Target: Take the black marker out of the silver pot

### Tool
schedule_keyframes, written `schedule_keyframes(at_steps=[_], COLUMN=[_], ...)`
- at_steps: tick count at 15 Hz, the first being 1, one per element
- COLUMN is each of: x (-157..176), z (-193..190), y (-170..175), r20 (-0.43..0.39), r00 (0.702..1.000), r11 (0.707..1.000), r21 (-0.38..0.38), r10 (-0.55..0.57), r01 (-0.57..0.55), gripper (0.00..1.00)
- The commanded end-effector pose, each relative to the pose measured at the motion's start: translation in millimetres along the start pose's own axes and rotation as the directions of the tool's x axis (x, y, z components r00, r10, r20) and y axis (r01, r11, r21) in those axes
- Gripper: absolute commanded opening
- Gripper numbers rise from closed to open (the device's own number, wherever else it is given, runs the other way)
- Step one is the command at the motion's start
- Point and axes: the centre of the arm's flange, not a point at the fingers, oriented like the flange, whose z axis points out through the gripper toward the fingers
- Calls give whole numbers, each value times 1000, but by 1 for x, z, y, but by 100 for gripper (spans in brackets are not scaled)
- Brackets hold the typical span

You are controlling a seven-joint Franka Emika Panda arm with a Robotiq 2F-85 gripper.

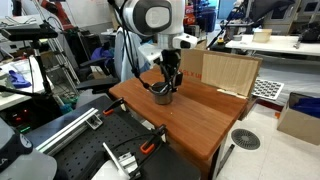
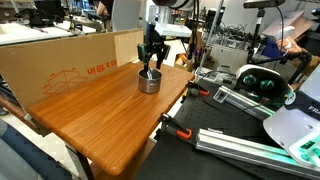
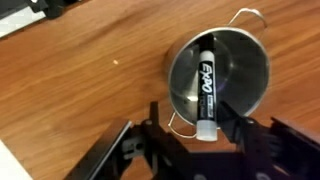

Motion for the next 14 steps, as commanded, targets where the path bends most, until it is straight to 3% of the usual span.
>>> schedule_keyframes(at_steps=[1,5,14], x=[4,5,5], z=[1,1,-7], y=[-1,0,-1], r20=[-2,-1,-23], r00=[1000,1000,999], r11=[1000,1000,1000], r21=[5,4,-1], r10=[12,15,22], r01=[-12,-15,-22], gripper=[34,4,7])
